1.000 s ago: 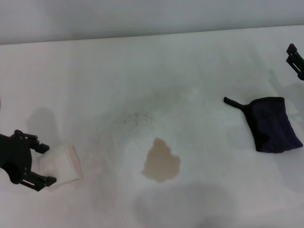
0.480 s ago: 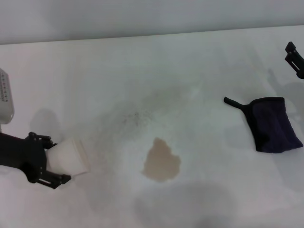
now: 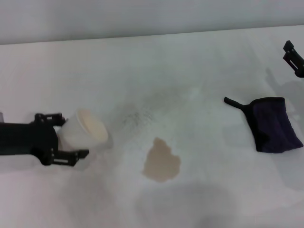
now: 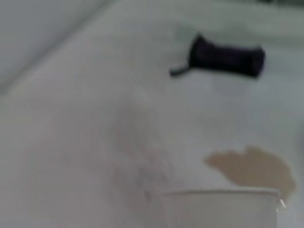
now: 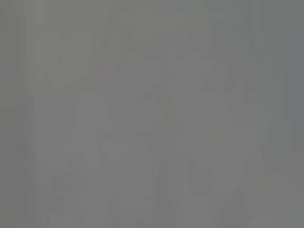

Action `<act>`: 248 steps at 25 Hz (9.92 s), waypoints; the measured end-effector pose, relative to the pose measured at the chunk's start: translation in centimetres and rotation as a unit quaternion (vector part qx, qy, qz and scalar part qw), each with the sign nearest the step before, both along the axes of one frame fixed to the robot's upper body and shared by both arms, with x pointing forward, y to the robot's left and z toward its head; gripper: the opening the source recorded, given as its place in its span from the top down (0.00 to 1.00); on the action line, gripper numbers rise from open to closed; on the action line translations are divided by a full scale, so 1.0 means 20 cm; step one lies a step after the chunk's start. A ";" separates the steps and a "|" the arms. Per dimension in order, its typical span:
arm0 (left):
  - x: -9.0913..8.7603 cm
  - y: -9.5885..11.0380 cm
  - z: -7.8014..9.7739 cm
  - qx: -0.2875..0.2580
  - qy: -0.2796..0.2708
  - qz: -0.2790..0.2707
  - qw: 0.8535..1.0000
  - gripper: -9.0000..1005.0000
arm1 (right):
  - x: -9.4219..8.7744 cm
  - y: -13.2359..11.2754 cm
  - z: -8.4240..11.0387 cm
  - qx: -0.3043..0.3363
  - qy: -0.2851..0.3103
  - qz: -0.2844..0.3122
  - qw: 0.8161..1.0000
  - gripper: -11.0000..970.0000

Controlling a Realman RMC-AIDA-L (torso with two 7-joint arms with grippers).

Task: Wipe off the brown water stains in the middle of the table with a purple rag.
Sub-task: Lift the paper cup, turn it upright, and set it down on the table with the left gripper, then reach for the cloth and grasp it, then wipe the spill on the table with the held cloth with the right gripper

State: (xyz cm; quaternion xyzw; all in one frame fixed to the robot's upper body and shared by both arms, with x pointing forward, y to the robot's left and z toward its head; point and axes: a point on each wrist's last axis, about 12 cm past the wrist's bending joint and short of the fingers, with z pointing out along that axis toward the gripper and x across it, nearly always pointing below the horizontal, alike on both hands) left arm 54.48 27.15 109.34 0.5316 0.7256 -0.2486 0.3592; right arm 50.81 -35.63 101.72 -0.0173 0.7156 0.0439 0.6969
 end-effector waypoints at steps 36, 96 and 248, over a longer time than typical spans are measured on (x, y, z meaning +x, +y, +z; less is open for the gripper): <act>-0.40 0.05 -0.52 -0.188 -0.126 0.253 0.941 0.21 | 0.03 0.03 0.02 -0.042 -0.003 0.050 0.998 0.12; -1.03 0.15 -0.64 -0.143 -0.200 0.327 0.913 0.11 | 0.01 0.01 0.00 -0.046 0.009 0.042 0.998 0.11; -0.55 0.37 -0.36 -0.256 -0.332 0.463 0.781 0.11 | 0.12 1.44 0.46 -0.239 0.540 0.417 0.691 0.91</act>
